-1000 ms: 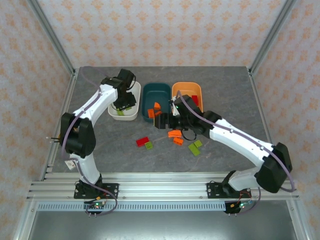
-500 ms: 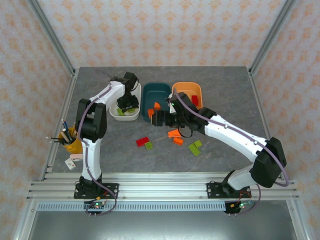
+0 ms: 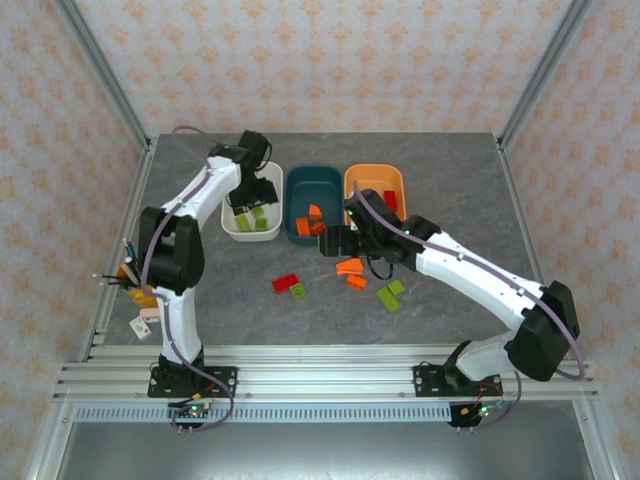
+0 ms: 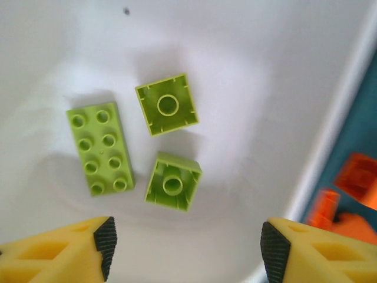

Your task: Sort the legos into containers by color

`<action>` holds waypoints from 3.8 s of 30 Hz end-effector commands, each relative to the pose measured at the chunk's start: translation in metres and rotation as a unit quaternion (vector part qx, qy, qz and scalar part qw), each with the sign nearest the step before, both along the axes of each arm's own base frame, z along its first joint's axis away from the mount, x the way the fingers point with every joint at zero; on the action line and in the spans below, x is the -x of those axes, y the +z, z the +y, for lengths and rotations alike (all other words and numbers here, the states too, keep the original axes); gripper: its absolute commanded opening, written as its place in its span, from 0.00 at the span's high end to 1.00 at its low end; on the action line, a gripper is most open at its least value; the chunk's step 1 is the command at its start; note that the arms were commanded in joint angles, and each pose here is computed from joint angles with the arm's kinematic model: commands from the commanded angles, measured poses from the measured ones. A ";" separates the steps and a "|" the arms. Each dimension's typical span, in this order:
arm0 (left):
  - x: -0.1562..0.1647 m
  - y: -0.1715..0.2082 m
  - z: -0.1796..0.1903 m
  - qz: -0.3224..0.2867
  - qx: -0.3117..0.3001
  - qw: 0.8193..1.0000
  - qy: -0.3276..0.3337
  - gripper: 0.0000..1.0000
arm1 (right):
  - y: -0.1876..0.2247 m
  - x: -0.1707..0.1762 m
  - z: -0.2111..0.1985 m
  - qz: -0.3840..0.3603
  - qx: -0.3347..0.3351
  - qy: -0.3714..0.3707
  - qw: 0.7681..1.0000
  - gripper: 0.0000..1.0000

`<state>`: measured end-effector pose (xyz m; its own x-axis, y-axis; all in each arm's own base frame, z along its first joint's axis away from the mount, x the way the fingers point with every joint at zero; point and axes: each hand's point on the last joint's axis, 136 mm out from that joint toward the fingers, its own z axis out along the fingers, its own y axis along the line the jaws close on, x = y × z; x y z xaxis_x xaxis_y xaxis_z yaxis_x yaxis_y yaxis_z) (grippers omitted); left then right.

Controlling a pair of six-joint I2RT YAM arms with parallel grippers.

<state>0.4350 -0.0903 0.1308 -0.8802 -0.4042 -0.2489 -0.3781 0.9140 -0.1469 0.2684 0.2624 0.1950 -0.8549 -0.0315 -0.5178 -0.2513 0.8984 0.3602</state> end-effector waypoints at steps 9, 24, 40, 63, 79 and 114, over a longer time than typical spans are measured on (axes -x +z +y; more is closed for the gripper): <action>0.072 0.143 0.012 -0.168 0.049 0.985 0.001 0.20 | 0.031 0.010 -0.041 -0.035 0.106 0.022 0.994 0.11; 0.230 0.074 0.014 -0.116 0.117 0.986 0.016 0.19 | 0.005 0.043 -0.031 0.005 0.115 0.053 0.992 0.19; 0.291 0.029 0.013 -0.047 0.145 0.988 0.030 0.20 | -0.017 0.069 0.008 -0.004 0.120 0.078 0.990 0.23; 0.296 0.039 0.028 -0.093 0.143 0.983 0.075 0.22 | -0.050 0.064 0.097 -0.036 0.195 0.225 0.954 0.06; 0.300 0.063 0.040 -0.125 0.122 0.982 0.070 0.23 | -0.134 0.036 0.122 -0.024 0.367 0.345 0.863 0.01; 0.302 0.065 0.038 -0.132 0.140 0.978 0.081 0.23 | -0.171 -0.003 0.141 0.073 0.282 0.286 0.913 0.57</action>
